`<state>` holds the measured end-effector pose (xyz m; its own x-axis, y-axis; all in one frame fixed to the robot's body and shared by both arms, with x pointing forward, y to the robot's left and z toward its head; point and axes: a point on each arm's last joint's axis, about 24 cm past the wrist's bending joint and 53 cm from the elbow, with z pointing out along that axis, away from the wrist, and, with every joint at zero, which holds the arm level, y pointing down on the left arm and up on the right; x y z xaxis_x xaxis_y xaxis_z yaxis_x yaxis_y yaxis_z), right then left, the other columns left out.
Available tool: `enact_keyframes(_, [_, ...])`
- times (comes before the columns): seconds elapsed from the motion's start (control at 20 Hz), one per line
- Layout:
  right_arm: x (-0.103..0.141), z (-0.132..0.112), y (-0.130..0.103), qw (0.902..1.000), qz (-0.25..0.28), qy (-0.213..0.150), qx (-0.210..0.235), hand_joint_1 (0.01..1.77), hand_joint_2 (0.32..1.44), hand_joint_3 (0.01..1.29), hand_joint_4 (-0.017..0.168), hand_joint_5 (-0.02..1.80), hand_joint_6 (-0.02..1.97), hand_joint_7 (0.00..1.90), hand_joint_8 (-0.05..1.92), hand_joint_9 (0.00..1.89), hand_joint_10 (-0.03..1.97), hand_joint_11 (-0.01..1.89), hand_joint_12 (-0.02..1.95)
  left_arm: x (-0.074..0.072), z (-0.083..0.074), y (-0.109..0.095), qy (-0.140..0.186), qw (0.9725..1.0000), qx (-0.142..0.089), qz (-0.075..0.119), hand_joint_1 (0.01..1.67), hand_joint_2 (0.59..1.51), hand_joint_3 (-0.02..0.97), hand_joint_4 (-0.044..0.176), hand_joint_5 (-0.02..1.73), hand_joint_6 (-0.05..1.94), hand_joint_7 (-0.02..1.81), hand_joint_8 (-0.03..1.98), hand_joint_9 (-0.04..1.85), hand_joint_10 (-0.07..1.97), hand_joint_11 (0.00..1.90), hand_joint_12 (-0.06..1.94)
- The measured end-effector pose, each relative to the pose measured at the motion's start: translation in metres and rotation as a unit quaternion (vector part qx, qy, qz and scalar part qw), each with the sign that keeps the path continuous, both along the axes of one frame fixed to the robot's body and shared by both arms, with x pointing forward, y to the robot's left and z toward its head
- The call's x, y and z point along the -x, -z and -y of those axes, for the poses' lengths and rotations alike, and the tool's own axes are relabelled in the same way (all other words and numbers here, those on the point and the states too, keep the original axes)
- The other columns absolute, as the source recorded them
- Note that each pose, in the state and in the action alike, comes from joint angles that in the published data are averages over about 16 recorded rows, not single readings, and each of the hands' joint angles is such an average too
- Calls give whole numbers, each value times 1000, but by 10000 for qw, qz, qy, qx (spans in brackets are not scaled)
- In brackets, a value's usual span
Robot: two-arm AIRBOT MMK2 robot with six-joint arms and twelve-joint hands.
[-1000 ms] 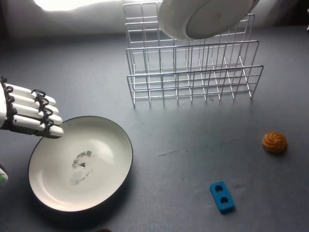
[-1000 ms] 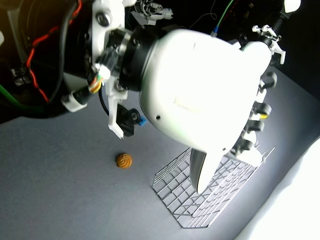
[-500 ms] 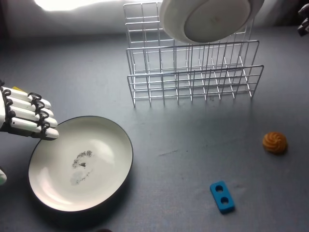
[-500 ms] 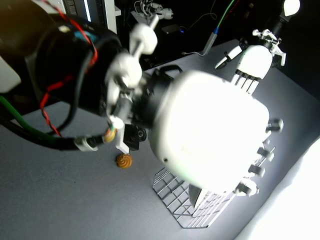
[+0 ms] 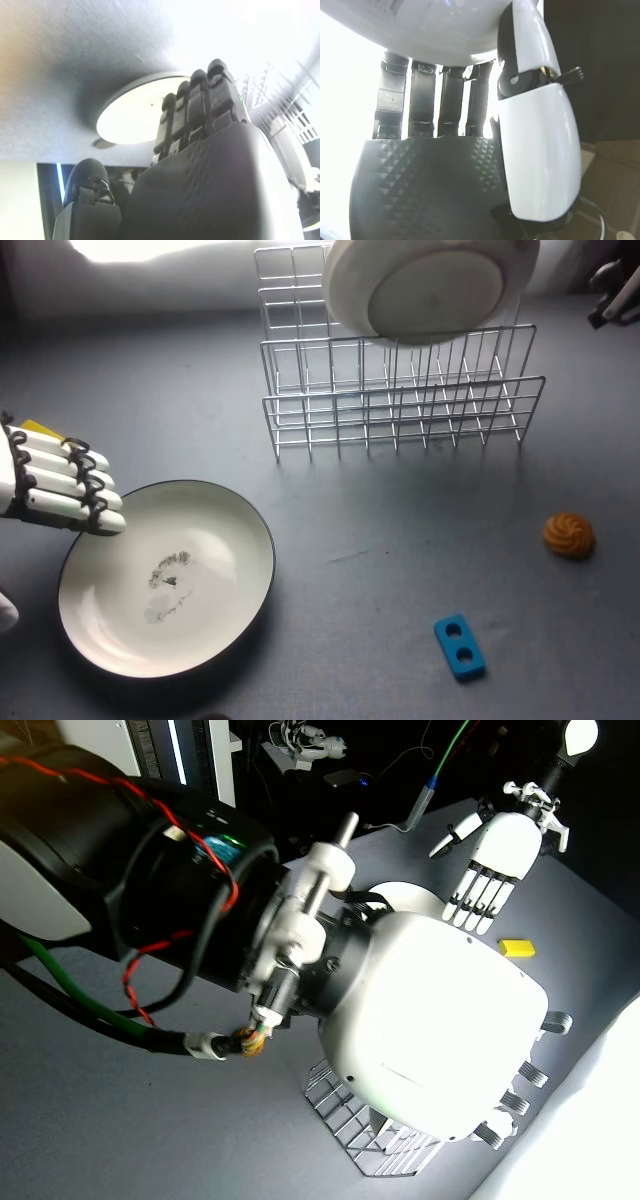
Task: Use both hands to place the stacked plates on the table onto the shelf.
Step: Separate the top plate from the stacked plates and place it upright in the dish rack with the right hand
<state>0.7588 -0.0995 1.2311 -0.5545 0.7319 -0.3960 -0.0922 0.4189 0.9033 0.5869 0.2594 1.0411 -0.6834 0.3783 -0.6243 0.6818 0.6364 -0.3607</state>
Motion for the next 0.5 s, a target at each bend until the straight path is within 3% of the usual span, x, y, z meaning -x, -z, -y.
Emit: enact_keyframes(0.5, [-9,-8,31,9998,-165,6,94,1241,1015,12,-10,968,662,987,1212,842,1234,549,1575,5,1,4,23,10000,-16,-73,15,1138,11,2,73,19,64,0,45,10,21,-5])
